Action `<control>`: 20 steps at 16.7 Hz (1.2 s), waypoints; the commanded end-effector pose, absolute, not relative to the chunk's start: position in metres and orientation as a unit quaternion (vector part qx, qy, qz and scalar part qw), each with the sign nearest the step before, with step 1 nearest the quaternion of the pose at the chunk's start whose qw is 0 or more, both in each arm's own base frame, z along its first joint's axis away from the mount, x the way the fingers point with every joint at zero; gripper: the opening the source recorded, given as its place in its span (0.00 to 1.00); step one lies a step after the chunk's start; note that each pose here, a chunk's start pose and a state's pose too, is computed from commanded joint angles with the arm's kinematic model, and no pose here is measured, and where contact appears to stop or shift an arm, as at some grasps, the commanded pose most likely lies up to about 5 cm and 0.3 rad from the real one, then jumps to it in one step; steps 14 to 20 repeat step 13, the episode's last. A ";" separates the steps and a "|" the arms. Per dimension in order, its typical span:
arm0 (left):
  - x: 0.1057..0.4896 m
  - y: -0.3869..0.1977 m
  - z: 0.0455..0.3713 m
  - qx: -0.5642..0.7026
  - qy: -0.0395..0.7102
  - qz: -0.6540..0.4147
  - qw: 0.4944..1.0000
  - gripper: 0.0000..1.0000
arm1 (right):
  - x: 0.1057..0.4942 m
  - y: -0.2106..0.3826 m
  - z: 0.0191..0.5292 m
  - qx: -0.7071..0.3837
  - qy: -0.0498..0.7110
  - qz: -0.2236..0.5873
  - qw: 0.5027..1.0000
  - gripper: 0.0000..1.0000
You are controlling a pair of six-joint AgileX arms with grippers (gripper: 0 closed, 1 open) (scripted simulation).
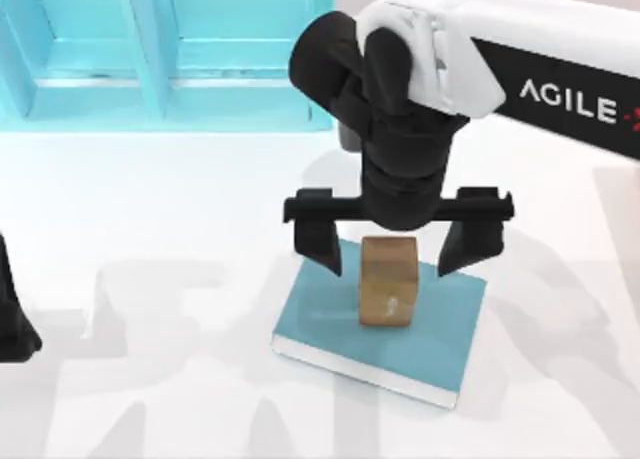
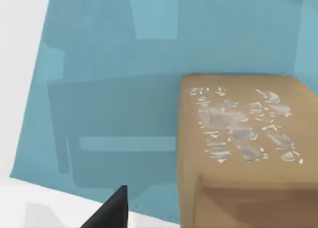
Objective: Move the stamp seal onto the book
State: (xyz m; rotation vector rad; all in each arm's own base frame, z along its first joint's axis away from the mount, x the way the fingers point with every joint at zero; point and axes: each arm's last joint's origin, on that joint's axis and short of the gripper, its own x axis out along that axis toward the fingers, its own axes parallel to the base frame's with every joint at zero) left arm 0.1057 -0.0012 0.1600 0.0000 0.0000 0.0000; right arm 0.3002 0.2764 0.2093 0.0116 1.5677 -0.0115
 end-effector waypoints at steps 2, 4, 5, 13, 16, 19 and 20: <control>0.106 -0.001 0.160 0.000 0.000 0.000 1.000 1.00 | 0.300 0.276 0.209 0.005 0.706 -0.005 0.708 1.00; 0.106 -0.001 0.160 0.000 0.000 0.000 1.000 1.00 | 0.300 0.276 0.209 0.005 0.706 -0.005 0.708 1.00; 0.106 -0.001 0.160 0.000 0.000 0.000 1.000 1.00 | 0.300 0.276 0.209 0.006 0.706 -0.006 0.708 1.00; 0.106 -0.001 0.160 0.000 0.000 0.000 1.000 1.00 | 0.300 0.276 0.239 0.006 0.706 -0.006 0.708 1.00; 0.106 -0.001 0.160 0.000 0.000 0.000 1.000 1.00 | 0.300 0.276 0.239 0.006 0.706 -0.006 0.708 1.00; 0.106 -0.001 0.160 0.000 0.000 0.000 1.000 1.00 | 0.300 0.276 0.239 0.006 0.706 -0.006 0.708 1.00; 0.106 -0.001 0.160 0.000 0.000 0.000 1.000 1.00 | 0.300 0.276 0.239 0.006 0.706 -0.006 0.708 1.00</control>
